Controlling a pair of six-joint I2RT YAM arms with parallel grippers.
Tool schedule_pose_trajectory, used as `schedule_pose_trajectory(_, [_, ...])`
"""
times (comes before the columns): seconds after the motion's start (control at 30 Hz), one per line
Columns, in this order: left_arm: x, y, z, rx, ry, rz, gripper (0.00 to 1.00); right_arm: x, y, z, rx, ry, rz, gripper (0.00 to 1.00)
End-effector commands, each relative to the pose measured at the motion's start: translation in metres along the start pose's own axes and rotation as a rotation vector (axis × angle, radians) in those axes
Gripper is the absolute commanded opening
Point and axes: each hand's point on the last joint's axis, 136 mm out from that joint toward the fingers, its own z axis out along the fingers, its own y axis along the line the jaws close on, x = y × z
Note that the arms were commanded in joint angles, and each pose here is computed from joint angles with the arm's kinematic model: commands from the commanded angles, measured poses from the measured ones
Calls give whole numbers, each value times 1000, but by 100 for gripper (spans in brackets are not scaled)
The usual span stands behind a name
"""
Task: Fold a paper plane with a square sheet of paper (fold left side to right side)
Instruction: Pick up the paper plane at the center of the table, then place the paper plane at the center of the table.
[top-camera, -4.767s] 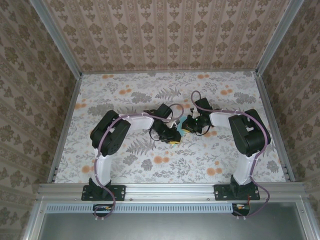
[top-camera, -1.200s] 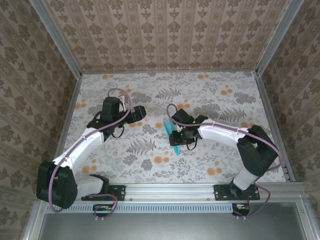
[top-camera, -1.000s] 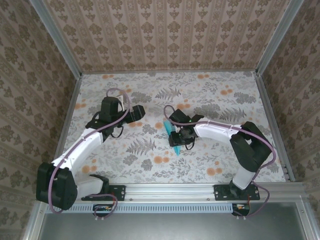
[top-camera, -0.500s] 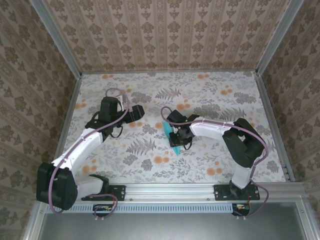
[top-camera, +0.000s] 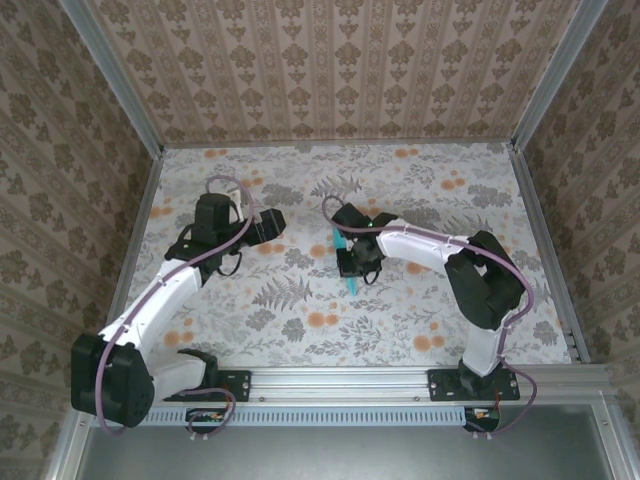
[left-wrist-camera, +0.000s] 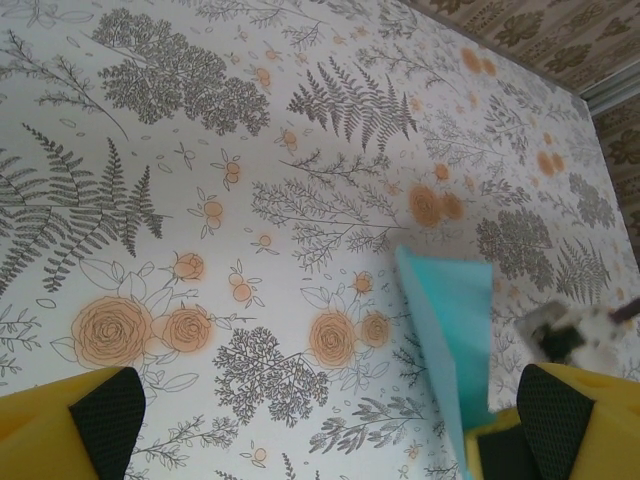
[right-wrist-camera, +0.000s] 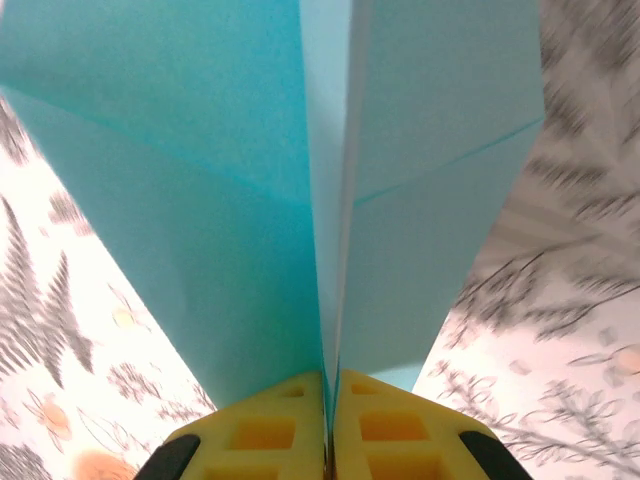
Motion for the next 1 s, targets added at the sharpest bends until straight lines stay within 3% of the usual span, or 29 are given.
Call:
schedule_pose_trajectory(0.0, [-5, -7, -9, 27, -19, 48, 100, -16, -24, -2, 105, 29, 62, 8])
schedule_pose_trajectory(0.37, [5, -10, -6, 64, 28, 46, 100, -77, -49, 13, 188, 32, 89, 9])
schedule_pose_trajectory(0.97, [8, -11, -8, 71, 49, 54, 100, -74, -50, 37, 178, 98, 67, 22])
